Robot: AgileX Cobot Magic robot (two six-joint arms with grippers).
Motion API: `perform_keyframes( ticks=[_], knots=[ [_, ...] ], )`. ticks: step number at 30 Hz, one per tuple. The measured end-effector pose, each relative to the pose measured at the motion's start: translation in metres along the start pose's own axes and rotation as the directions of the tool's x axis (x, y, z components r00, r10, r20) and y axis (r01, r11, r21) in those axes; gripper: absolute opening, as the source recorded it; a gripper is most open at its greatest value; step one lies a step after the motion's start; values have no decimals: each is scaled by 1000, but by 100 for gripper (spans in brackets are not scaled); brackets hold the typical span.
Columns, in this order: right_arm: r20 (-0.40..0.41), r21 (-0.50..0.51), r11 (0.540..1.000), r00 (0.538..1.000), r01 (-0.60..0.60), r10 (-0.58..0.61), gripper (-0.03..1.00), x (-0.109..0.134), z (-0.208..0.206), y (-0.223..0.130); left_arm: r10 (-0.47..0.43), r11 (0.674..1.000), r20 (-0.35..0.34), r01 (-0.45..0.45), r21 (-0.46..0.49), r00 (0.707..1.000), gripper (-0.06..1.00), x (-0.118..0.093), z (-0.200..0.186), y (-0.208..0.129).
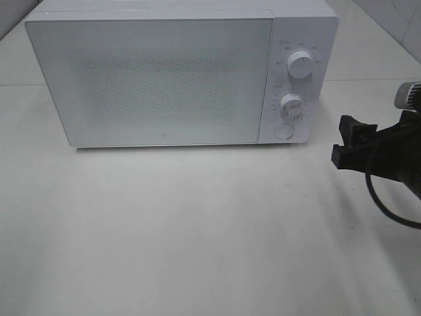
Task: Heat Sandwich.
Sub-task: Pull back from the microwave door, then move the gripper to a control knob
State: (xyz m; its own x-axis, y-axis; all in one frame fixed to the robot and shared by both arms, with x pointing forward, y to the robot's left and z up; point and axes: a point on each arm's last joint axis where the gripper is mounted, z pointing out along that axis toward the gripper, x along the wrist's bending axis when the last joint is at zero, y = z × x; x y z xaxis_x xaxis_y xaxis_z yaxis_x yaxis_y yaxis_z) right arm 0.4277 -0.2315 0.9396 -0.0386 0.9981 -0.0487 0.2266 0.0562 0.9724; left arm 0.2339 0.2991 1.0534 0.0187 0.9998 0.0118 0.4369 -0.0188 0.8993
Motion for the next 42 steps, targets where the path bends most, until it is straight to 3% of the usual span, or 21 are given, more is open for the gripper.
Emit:
perform_keyframes(
  ticks=[14,42],
  knots=[
    [5,58,998,1000,-14,14,76,20,17,-25,0,1000,0,0,0,1000,99,0,0,0],
    [11,50,998,999,-45,45,76,29,30,-23,0,1000,0,0,0,1000,99,0,0,0]
  ],
)
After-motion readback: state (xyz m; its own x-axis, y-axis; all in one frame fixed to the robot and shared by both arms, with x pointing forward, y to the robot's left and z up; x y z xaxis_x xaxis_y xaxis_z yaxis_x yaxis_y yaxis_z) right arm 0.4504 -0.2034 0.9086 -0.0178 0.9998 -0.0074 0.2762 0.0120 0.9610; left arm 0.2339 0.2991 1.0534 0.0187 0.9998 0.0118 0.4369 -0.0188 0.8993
